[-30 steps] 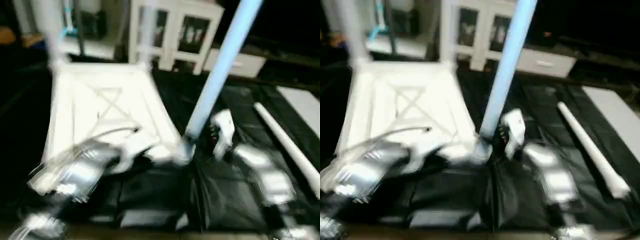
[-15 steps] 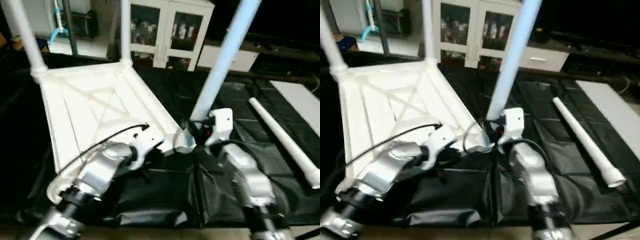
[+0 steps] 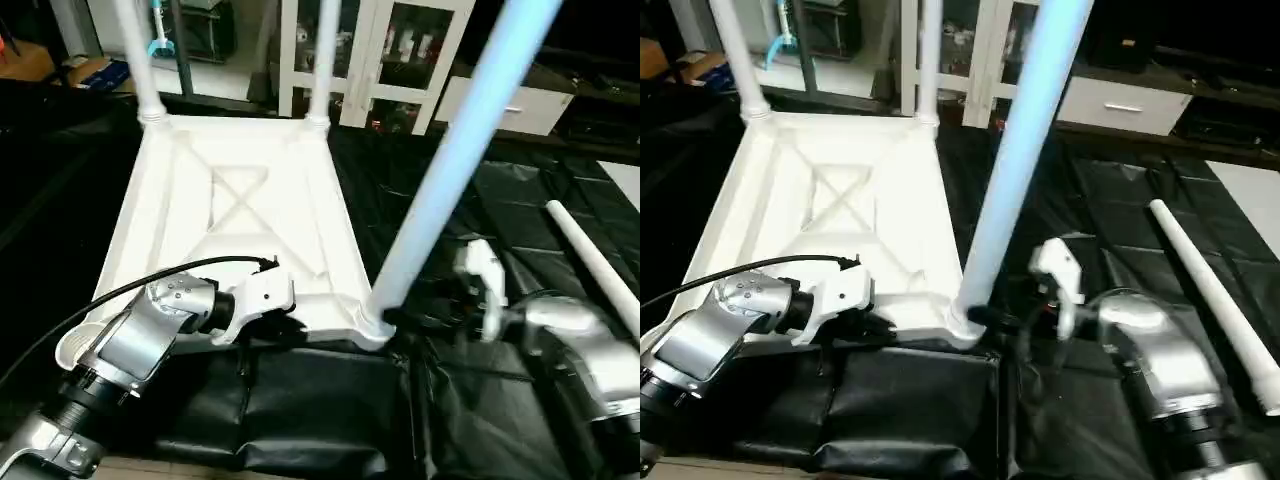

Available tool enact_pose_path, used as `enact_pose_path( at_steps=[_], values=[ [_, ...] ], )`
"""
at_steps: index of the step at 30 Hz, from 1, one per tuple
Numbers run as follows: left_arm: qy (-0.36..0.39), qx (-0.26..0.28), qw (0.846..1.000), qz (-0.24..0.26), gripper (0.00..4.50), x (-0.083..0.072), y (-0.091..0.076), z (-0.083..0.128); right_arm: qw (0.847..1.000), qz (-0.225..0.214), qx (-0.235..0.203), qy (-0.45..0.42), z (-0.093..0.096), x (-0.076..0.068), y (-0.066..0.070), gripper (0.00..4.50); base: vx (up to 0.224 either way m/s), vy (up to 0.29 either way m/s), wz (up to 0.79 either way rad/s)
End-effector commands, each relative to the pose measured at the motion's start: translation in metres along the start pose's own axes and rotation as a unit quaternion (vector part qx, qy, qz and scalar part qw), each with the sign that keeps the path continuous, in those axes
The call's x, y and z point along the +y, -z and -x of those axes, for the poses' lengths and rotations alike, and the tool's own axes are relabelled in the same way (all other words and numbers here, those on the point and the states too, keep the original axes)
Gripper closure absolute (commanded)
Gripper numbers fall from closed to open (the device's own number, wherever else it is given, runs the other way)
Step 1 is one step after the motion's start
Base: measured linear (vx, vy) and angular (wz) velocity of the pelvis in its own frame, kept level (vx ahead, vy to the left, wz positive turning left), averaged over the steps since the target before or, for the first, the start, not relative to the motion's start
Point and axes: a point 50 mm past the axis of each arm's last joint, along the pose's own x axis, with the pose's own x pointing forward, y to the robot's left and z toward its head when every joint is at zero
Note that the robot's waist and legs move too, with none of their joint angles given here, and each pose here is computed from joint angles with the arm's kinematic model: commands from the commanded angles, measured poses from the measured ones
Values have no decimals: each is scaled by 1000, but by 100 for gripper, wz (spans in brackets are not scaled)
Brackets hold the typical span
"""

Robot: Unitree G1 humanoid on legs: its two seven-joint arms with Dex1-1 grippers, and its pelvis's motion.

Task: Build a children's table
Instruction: Rotate leg to tighten

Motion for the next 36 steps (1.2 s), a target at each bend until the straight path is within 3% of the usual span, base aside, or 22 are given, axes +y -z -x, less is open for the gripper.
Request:
enact_pose_path(
  at_steps=[1, 11, 13, 19, 24, 29, 34, 36],
  values=[
    [54, 15, 998, 3, 450, -13, 7, -12, 1000, 19, -9, 3, 4, -5, -9, 155, 0, 0, 0],
    [86, 11, 996, 0, 450, -17, 7, -11, 995, 19, -5, -94, -10, 3, -8, 155, 0, 0, 0],
    [89, 13, 996, 1, 450, -18, 8, -11, 995, 17, -1, -98, -10, 2, -7, 188, 0, 0, 0],
    [95, 15, 995, 5, 450, -20, 9, -9, 993, -4, 8, -116, -7, 0, -6, 235, 0, 0, 0],
    [102, 18, 995, 9, 450, -21, 10, -8, 992, -8, 14, -121, -6, 1, -5, 252, 0, 0, 0],
    [89, 21, 996, 9, 450, -17, 11, -8, 999, -5, 9, -53, -12, -8, 0, 256, 0, 0, 0],
    [-25, 49, 998, 9, 450, 13, 14, -10, 995, 3, 40, 95, -28, -17, 18, 260, 0, 0, 0],
    [-69, 59, 996, 16, 450, 25, 14, -10, 983, -13, 37, 181, -36, -23, 22, 261, -65, 7, -9]
  ],
)
